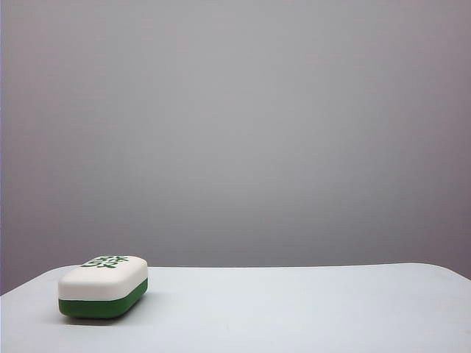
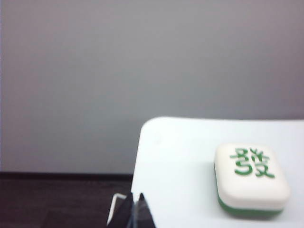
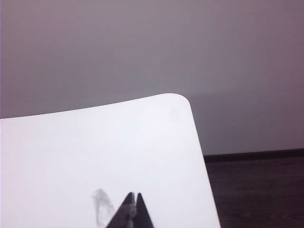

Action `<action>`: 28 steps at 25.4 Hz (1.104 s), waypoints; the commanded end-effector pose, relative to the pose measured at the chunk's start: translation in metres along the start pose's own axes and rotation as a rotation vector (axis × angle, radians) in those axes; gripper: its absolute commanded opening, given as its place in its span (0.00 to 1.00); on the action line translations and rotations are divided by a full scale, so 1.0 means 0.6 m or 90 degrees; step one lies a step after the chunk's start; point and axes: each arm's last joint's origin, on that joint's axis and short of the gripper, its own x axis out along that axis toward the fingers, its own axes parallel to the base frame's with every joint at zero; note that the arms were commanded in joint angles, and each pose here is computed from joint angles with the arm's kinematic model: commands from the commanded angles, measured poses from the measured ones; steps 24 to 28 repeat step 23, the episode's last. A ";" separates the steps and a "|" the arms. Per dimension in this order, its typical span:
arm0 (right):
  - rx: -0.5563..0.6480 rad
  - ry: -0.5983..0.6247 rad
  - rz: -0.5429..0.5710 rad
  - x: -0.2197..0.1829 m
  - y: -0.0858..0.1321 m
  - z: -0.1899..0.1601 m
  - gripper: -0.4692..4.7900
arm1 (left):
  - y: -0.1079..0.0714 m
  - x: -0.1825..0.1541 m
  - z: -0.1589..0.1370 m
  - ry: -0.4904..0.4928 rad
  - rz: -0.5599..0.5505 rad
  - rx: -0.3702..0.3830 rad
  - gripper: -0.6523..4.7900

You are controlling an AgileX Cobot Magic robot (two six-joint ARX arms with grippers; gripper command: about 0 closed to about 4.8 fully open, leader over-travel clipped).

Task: Move the foam mahjong from the right side of the table to the left side of the table.

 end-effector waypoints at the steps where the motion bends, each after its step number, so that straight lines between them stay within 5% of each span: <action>1: -0.001 0.001 0.004 0.001 0.000 -0.003 0.08 | -0.002 -0.001 -0.005 0.023 -0.021 0.004 0.12; 28: -0.001 0.001 0.011 0.001 0.000 -0.002 0.08 | -0.002 -0.001 -0.007 0.031 -0.021 0.003 0.12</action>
